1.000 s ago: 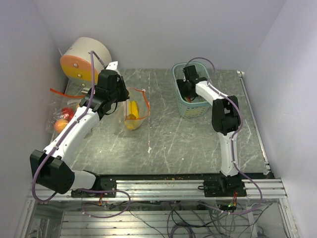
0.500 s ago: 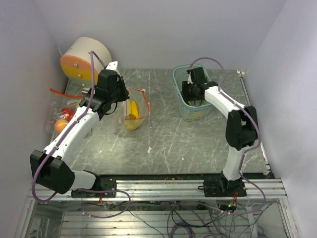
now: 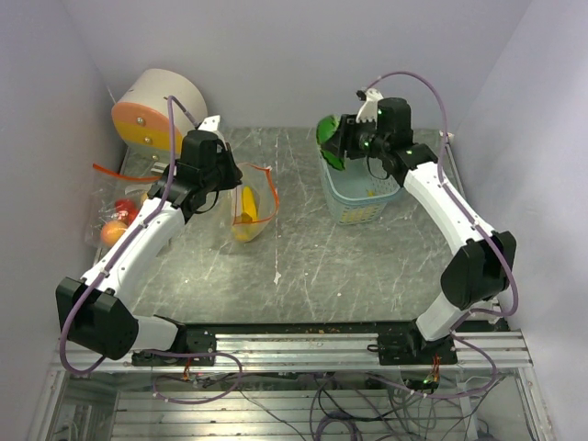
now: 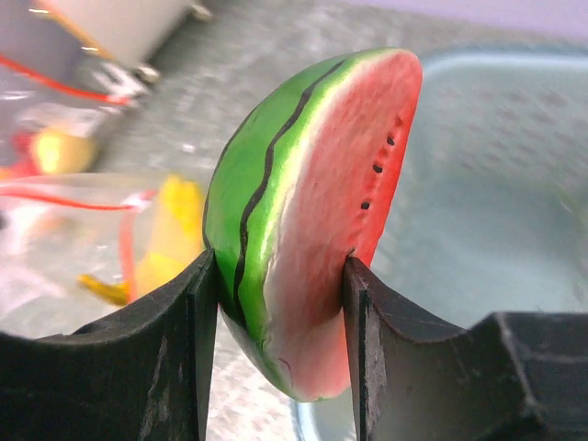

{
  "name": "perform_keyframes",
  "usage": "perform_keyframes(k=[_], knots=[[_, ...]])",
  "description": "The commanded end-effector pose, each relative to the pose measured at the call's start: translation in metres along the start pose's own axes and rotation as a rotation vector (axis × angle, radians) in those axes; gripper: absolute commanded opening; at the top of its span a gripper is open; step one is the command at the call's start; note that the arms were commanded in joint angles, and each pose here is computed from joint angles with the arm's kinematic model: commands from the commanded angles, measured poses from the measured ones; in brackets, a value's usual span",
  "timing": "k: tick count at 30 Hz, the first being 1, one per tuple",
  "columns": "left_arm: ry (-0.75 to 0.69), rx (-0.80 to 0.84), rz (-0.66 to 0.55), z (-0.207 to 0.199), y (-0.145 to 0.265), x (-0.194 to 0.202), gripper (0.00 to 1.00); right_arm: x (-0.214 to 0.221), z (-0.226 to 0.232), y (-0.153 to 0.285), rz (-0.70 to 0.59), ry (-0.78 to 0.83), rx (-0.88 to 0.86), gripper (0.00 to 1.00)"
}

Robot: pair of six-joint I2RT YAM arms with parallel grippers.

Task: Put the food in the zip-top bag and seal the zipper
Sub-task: Pick up the fake fruit from the bin, then place the fake fruit in the zipper food storage bag.

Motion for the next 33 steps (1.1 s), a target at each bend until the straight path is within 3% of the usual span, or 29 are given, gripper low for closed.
perform_keyframes(k=[1,5,8,15,18,21,33], knots=[[0.021,0.080,-0.016,-0.017,0.005,-0.011,0.07,-0.047,0.087,0.018,-0.176,0.073,-0.384,0.00],[0.020,0.093,0.003,-0.022,0.005,-0.011,0.07,-0.032,0.162,0.019,-0.177,0.050,-0.642,0.00],[0.020,0.093,0.001,-0.022,0.005,-0.012,0.07,-0.019,0.187,0.017,-0.153,-0.011,-0.739,0.00],[0.018,0.090,-0.007,-0.021,0.007,-0.013,0.07,0.002,0.187,0.005,-0.088,-0.081,-0.731,0.00],[0.029,0.098,-0.007,-0.021,0.008,-0.011,0.07,0.002,0.178,-0.007,-0.135,-0.152,-0.643,0.00],[0.026,0.094,-0.006,-0.020,0.009,-0.010,0.07,-0.001,0.178,-0.016,-0.132,-0.208,-0.666,0.00],[0.011,0.083,-0.017,-0.016,0.007,-0.010,0.07,-0.015,0.192,0.046,-0.119,-0.168,-0.860,0.00]])
Point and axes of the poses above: each gripper's point midway between its finger pads, its own y axis back along the fingers, its own z axis along the line the jaws close on, x = y × z, the point moved 2 cm from there along y, back along the fingers, and after that the axes turned 13 degrees about y, right-handed, at the moved point
